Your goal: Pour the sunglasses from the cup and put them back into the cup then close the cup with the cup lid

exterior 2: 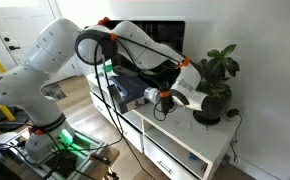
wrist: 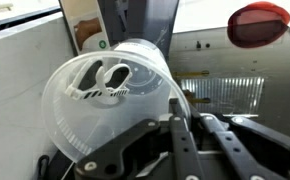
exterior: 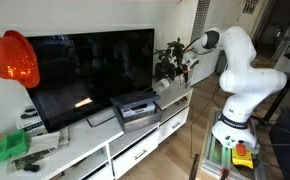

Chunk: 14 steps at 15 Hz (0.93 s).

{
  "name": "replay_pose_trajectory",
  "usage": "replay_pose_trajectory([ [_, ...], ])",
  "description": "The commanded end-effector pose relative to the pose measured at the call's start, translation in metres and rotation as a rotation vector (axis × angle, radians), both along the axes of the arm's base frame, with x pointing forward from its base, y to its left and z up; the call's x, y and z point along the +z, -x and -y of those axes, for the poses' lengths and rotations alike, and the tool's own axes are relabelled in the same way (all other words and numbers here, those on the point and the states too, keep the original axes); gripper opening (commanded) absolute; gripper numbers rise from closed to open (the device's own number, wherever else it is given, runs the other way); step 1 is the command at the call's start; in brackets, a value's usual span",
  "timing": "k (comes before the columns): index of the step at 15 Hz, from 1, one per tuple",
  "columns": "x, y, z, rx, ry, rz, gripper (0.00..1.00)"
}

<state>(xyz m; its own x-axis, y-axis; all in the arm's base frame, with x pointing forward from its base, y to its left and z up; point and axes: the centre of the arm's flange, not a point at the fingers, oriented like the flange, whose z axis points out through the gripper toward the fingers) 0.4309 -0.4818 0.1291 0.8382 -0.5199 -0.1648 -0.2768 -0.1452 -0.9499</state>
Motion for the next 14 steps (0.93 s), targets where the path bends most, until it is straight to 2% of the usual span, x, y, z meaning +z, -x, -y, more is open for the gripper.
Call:
replay_pose_trajectory([
  [1, -0.006, 0.001, 0.001, -0.002, -0.009, 0.001, 0.06],
  [5, -0.008, 0.0, 0.0, 0.004, -0.004, -0.008, 0.06],
  [6, -0.008, -0.001, -0.001, 0.005, -0.003, -0.008, 0.01],
  [9, -0.021, 0.0, -0.002, 0.016, -0.125, 0.09, 0.01],
  [13, -0.043, 0.018, -0.002, 0.027, -0.188, 0.141, 0.01],
  [14, -0.051, 0.023, 0.0, 0.028, -0.179, 0.139, 0.01],
])
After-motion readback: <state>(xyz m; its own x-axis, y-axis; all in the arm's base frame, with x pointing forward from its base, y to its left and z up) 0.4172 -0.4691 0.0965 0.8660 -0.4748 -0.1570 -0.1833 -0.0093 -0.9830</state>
